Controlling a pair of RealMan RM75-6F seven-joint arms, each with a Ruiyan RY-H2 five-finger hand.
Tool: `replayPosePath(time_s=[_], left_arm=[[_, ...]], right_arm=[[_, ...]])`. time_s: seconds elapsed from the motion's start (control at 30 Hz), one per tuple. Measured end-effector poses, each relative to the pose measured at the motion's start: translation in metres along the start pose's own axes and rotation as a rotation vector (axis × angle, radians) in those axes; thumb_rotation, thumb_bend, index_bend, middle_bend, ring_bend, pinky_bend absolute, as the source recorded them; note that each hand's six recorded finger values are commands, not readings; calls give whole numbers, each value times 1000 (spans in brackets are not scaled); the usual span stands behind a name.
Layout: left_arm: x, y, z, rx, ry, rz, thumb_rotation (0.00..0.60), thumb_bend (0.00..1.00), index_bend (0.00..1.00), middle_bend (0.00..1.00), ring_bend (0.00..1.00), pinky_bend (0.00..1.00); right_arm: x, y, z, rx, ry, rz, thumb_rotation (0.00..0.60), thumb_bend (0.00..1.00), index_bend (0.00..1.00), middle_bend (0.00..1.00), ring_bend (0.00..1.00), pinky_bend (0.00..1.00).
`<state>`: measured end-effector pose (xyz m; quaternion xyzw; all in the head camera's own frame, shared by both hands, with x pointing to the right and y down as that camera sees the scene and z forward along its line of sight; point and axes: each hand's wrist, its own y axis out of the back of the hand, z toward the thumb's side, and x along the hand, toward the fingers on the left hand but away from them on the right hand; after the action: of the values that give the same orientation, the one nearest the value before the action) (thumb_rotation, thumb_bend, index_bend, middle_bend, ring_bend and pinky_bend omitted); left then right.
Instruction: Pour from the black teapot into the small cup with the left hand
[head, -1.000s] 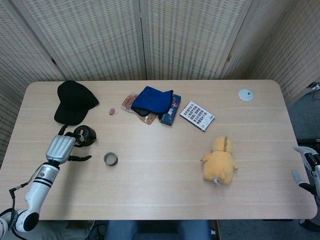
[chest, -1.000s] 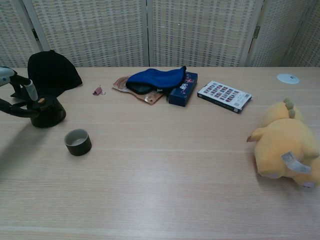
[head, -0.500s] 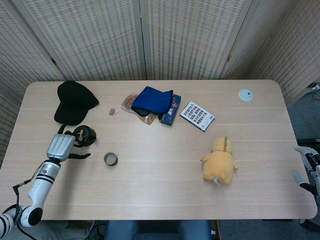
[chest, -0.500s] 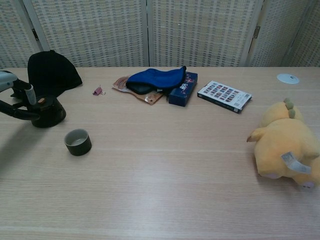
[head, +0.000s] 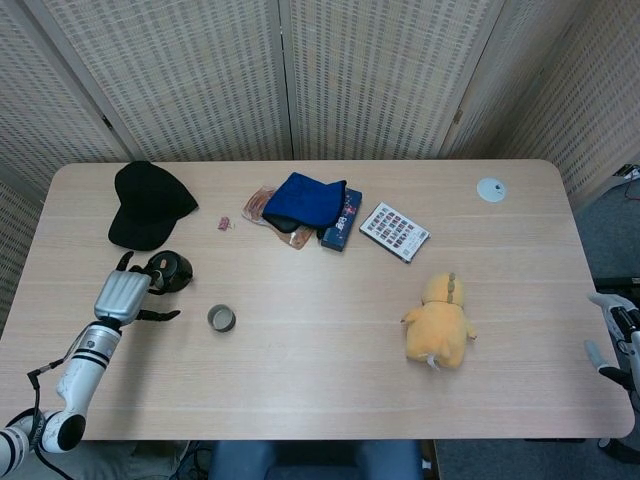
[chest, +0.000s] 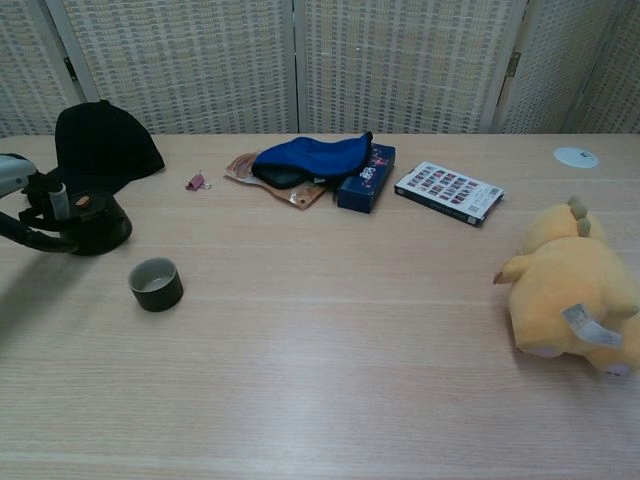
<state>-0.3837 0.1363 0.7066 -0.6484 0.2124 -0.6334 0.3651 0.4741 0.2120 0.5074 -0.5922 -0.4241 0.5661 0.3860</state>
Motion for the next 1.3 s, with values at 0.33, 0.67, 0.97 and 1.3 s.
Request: replayPosePath(time_s=[0.33,0.67,0.97,1.3], left_arm=[[1,-7,1,4,-2,-24,242,88,405,400,312,0],[2,-15,4,2,-4,-51,239,88,422,413,331,0],[4,-20,9,7,-15,-73,240,88,443,439,354,0],[5,-20,9,2,-13,-83,243,88,514,524,434,0]], right_arm=[[1,0,-2,0,-5,-1,600,302,249,284,188,158],[2,0,-3,-1,-10,-2,600,301,250,284,188,158],[3,-1,-5,-3,-17,-2,600,302,249,284,188,158],[3,-2,-7,-5,-22,-3,600,301,249,284,188,158]])
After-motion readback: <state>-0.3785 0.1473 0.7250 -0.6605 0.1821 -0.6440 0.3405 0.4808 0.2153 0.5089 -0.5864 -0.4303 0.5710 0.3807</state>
